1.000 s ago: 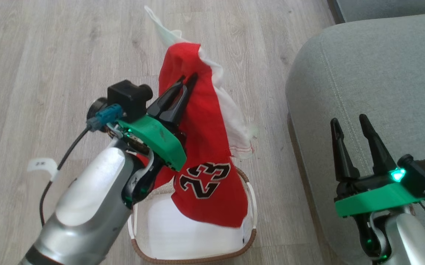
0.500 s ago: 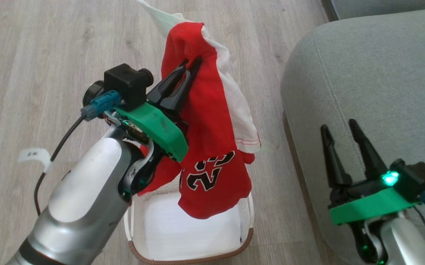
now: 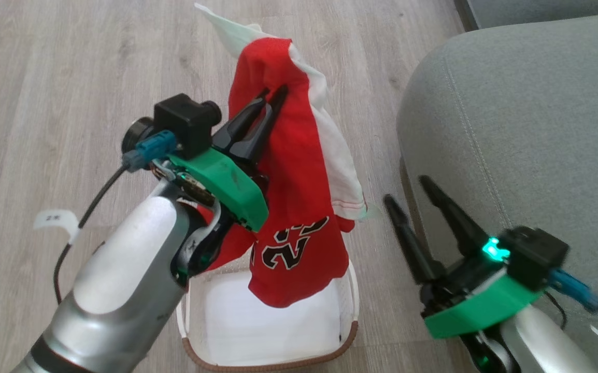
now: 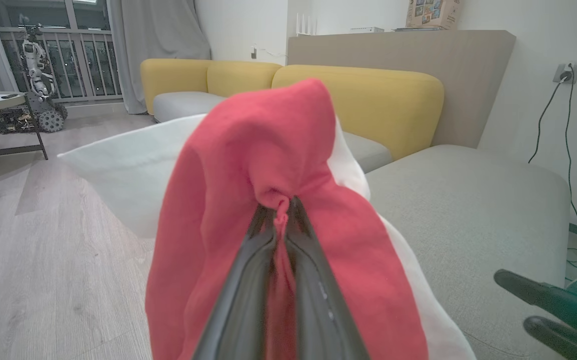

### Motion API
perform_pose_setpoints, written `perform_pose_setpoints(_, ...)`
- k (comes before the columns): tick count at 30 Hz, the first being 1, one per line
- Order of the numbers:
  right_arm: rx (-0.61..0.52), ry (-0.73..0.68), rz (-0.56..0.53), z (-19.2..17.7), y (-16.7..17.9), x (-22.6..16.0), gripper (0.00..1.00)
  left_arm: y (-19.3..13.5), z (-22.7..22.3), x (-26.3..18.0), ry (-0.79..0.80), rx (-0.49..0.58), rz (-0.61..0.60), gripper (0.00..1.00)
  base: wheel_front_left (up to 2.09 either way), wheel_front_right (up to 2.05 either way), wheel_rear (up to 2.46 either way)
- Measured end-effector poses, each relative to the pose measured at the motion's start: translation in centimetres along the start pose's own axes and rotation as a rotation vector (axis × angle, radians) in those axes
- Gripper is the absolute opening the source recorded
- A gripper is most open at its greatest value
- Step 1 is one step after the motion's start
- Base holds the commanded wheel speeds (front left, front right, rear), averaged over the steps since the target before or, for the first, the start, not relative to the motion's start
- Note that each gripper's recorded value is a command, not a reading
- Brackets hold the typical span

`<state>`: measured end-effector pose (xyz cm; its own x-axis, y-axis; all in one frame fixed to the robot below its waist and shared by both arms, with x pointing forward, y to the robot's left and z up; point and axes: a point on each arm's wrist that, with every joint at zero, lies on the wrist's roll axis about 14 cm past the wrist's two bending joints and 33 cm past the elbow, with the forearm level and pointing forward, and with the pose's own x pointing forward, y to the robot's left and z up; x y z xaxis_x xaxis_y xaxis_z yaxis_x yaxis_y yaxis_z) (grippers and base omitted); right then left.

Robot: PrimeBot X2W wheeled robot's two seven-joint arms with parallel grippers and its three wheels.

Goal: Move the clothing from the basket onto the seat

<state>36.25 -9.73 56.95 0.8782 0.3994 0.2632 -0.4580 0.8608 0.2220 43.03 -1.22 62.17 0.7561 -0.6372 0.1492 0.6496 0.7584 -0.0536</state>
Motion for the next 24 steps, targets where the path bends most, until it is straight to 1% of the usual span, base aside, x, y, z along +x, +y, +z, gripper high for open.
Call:
perform_pose_setpoints(8, -0.011, 0.072, 0.167, -1.9, 3.4, 2.9, 1.0, -0.3, -0.9, -0.3, 0.025, -0.006, -0.009, 0.0, 0.0, 0.0, 0.0)
perform_pose_setpoints(14, -0.039, 0.152, 0.271, -4.0, 5.2, 5.0, 1.0, -1.4, -1.7, -0.5, 0.046, -0.015, -0.043, 0.0, 0.0, 0.0, 0.0)
perform_pose_setpoints(19, -0.045, 0.234, 0.314, -5.9, 5.7, 5.9, 1.0, -1.5, -1.7, -0.6, 0.051, -0.012, -0.043, 0.0, 0.0, 0.0, 0.0)
perform_pose_setpoints(24, -0.038, 0.297, 0.323, -7.5, 5.7, 6.5, 1.0, -1.6, -1.4, -1.0, 0.05, -0.002, -0.044, 0.0, 0.0, 0.0, 0.0)
